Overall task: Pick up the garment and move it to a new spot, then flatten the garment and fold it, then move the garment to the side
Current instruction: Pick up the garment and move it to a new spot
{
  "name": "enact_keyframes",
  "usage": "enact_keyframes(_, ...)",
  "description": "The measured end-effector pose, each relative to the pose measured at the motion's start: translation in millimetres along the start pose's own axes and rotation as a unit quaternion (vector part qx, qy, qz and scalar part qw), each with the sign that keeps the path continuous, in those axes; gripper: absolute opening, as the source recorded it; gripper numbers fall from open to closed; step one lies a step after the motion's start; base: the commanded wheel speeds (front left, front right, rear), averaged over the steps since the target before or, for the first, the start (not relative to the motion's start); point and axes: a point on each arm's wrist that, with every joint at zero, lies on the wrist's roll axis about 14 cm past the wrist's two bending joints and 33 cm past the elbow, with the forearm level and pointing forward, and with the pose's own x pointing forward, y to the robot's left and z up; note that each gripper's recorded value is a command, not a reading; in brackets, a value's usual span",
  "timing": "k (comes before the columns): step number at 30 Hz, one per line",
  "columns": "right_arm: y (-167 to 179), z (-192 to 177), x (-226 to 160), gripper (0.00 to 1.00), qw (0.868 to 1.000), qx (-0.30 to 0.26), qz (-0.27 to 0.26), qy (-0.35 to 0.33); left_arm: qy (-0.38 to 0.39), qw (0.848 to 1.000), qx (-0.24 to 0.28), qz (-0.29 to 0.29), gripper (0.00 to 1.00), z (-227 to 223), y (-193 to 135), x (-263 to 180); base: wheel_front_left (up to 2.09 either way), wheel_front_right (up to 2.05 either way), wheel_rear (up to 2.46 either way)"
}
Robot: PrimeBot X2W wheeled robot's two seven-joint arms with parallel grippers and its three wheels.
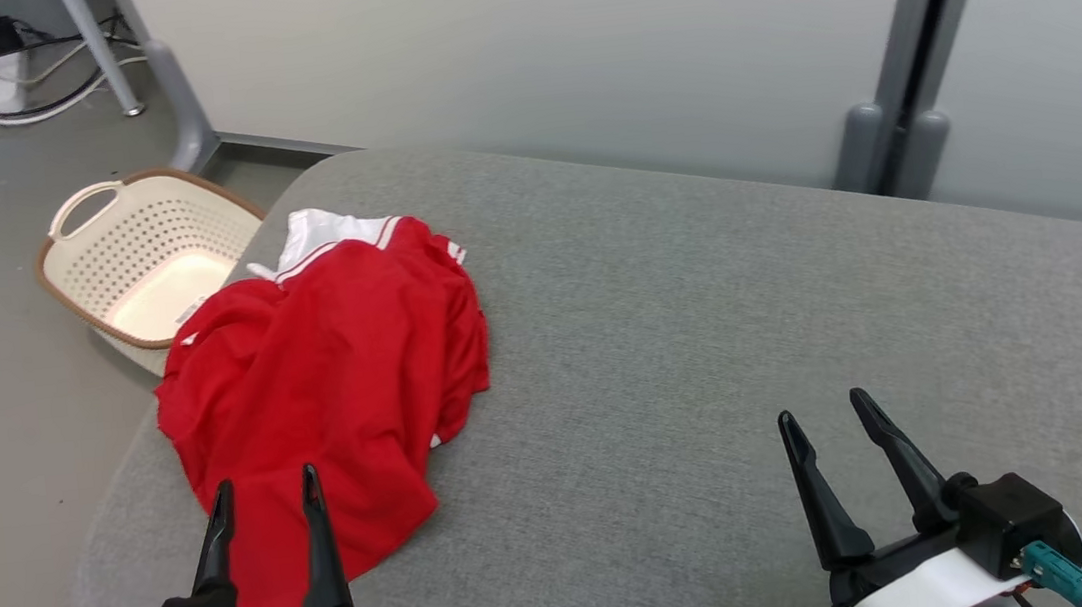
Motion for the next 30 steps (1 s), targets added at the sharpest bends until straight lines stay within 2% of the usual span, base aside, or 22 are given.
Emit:
enact_keyframes(10, 52.0, -10.2, 17.9, 1.0, 0.996, 0.01, 0.083, 0.016, -0.013, 0.998, -0.003, 0.069, 1.0, 8.8, 46.7, -23.3, 0.0, 0.0, 0.0)
enact_keyframes(21, 46.4, -9.2, 18.5, 1.0, 0.997, 0.009, 0.075, 0.015, -0.008, 0.997, -0.014, 0.077, 1.0, 5.9, 49.4, -22.9, 0.0, 0.0, 0.0)
enact_keyframes(27, 31.3, -9.5, 14.8, 1.0, 0.998, 0.007, 0.053, 0.013, -0.008, 0.998, -0.014, 0.068, 1.0, 6.2, 47.7, -11.0, 0.0, 0.0, 0.0)
enact_keyframes(30, 20.2, -12.2, 13.3, 1.0, 0.999, 0.002, 0.039, 0.016, 0.005, 0.998, -0.032, 0.051, 1.0, -1.8, 44.1, -2.1, 0.0, 0.0, 0.0)
